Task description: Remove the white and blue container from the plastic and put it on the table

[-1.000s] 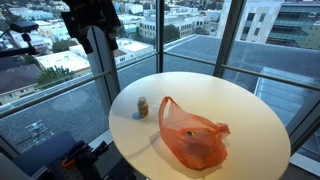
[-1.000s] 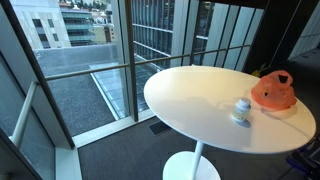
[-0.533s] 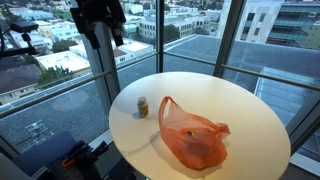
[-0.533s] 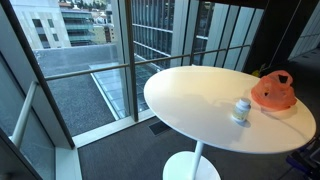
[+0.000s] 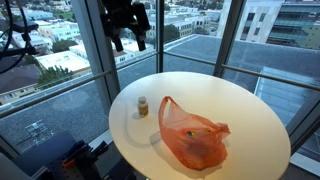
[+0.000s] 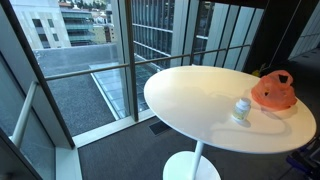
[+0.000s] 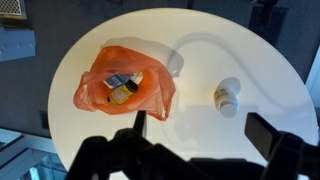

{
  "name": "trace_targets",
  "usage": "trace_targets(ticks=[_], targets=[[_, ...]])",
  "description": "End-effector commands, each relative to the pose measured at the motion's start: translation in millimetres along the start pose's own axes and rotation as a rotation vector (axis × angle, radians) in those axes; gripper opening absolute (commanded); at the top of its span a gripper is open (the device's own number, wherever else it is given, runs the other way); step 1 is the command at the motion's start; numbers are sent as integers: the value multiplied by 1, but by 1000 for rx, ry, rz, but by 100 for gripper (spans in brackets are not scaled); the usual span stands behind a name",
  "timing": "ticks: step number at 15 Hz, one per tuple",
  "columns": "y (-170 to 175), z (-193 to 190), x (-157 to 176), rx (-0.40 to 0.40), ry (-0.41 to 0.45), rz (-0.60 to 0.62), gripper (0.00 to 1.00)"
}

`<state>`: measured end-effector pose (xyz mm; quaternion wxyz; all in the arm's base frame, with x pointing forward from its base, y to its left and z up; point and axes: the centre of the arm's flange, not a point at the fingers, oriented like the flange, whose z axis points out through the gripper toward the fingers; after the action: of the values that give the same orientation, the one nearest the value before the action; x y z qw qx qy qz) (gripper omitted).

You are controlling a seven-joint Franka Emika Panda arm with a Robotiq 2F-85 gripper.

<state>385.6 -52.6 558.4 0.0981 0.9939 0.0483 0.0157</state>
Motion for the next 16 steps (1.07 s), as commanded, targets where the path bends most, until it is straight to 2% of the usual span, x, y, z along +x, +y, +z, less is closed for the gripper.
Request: trace_targets(ticks=[1, 10, 16], targets=[[28, 15, 31, 13, -32, 76, 100], [61, 94, 59, 79, -133, 41, 100], [53, 110, 51, 62, -169, 52, 100]])
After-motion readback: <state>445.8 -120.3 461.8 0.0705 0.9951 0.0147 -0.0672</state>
